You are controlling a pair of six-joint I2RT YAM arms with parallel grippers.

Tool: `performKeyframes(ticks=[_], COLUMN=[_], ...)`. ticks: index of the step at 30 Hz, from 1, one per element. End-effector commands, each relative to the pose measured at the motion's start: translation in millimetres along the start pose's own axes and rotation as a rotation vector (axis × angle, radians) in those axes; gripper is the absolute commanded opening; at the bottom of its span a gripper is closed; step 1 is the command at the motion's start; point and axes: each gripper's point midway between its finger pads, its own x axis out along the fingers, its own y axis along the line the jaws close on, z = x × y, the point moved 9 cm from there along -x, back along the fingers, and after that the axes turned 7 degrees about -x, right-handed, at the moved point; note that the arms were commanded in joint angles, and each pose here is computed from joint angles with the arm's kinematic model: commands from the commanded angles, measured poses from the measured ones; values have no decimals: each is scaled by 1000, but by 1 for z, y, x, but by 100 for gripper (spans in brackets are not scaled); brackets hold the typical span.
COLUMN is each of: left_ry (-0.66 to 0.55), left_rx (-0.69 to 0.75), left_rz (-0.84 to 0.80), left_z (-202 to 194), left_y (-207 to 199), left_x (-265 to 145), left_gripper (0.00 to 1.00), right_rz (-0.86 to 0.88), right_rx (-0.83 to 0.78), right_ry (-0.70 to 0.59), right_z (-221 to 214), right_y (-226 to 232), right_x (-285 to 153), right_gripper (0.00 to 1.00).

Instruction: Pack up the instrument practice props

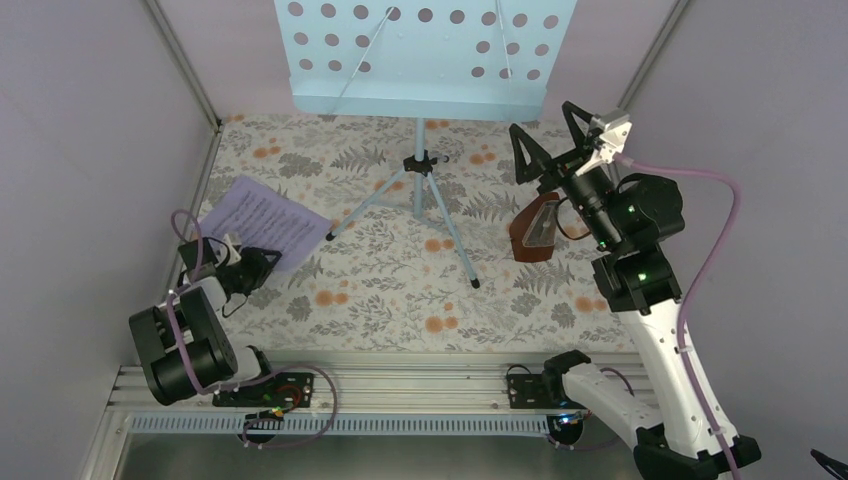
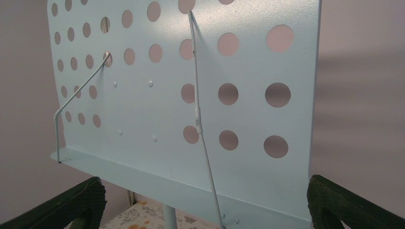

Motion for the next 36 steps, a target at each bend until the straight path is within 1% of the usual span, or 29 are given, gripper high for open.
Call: performKeyframes(ticks=[1,3,4,5,7,8,10,12,14,16,18,21,24,26,28,30,33,36], left_ry=[-55,-90,-111,-136,-187,-211,-294,-391,-453,-489,-495,-433,-408,-396,-388,-419,-486,-455], left_rx=[78,99,110,123,149,160,201,238,263,287,319,343,399,490,574,655,803,891], left_rz=[-32,-14,-1,19,67,109,187,215,222,231,229,206,134,61,33,-8,-174,-273], left_z=[12,16,18,20,23,24,29,30,30,32,35,35,33,32,33,30,9,-1], left_y=[-19,-26,-29,-33,-39,-40,-46,-56,-64,-71,-80,-84,-95,-118,-147,-181,-233,-265], left_x=[-8,-15,-19,-23,-32,-37,-51,-67,-78,-86,-91,-87,-88,-92,-96,-100,-108,-100], left_gripper=[49,73,80,87,97,98,100,100,100,100,100,100,100,100,100,98,98,98], right_rz=[-38,-42,-43,-43,-44,-44,-42,-31,-12,22,63,92,128,188,319,401,386,340], right_rx=[11,11,11,12,17,22,32,38,54,79,104,153,184,191,185,183,175,145], right_ry=[0,2,5,12,34,48,74,100,126,141,162,198,249,300,349,391,426,449], right_z=[-1,-3,-5,-7,-16,-22,-35,-48,-59,-71,-86,-106,-128,-144,-161,-178,-205,-228], right_y=[-2,-2,-2,-2,-1,-1,-1,0,1,4,7,9,12,16,26,33,38,39], right_x=[-8,-11,-13,-14,-16,-18,-19,-19,-17,-16,-15,-14,-11,-9,-6,-1,10,25], right_gripper=[100,100,100,100,100,100,100,100,100,100,100,100,100,100,100,99,97,94])
